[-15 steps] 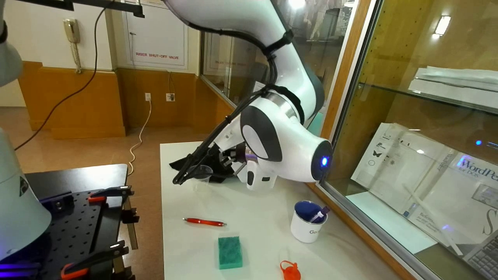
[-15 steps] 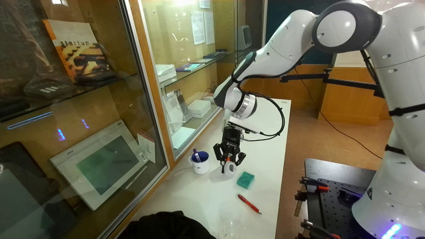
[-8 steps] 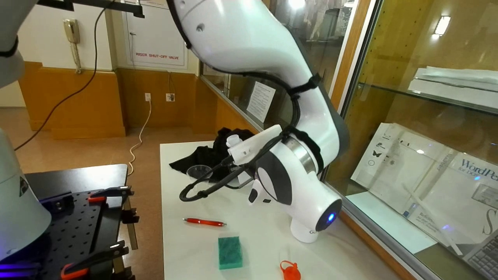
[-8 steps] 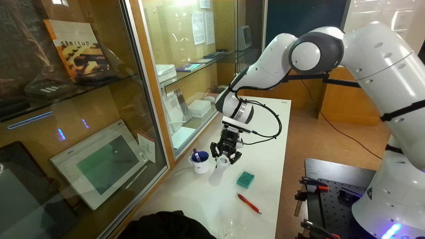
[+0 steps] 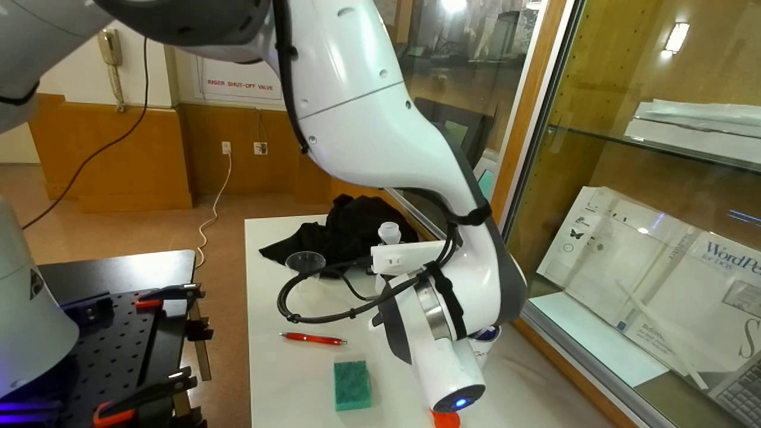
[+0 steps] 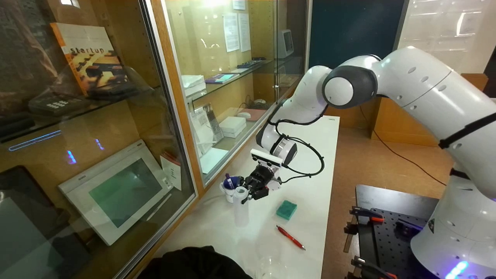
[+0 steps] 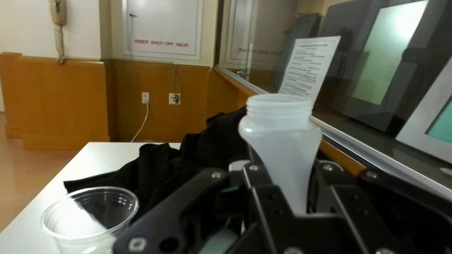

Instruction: Straighten the white bottle

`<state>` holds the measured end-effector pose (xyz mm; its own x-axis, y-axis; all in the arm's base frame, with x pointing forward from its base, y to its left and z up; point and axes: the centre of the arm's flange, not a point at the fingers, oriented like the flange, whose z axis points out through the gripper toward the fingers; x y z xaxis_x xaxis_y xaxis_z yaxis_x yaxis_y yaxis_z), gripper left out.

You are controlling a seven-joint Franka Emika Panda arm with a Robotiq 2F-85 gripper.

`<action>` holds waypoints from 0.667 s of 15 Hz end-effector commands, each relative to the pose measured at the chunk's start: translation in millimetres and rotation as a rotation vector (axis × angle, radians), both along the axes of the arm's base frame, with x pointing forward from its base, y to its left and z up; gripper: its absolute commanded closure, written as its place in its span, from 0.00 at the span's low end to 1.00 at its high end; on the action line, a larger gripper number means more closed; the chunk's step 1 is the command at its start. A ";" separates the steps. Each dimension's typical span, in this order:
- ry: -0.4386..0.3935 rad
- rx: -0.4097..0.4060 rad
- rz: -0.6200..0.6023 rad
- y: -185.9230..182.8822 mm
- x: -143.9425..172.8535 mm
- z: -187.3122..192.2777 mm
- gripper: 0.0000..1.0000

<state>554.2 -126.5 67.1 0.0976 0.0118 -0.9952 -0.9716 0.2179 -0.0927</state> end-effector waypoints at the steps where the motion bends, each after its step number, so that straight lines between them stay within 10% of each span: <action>1: 0.057 0.068 -0.098 -5.1 15.5 -10.1 0.93; 10: 0.078 -0.034 -0.140 0.4 11.0 -39.9 0.93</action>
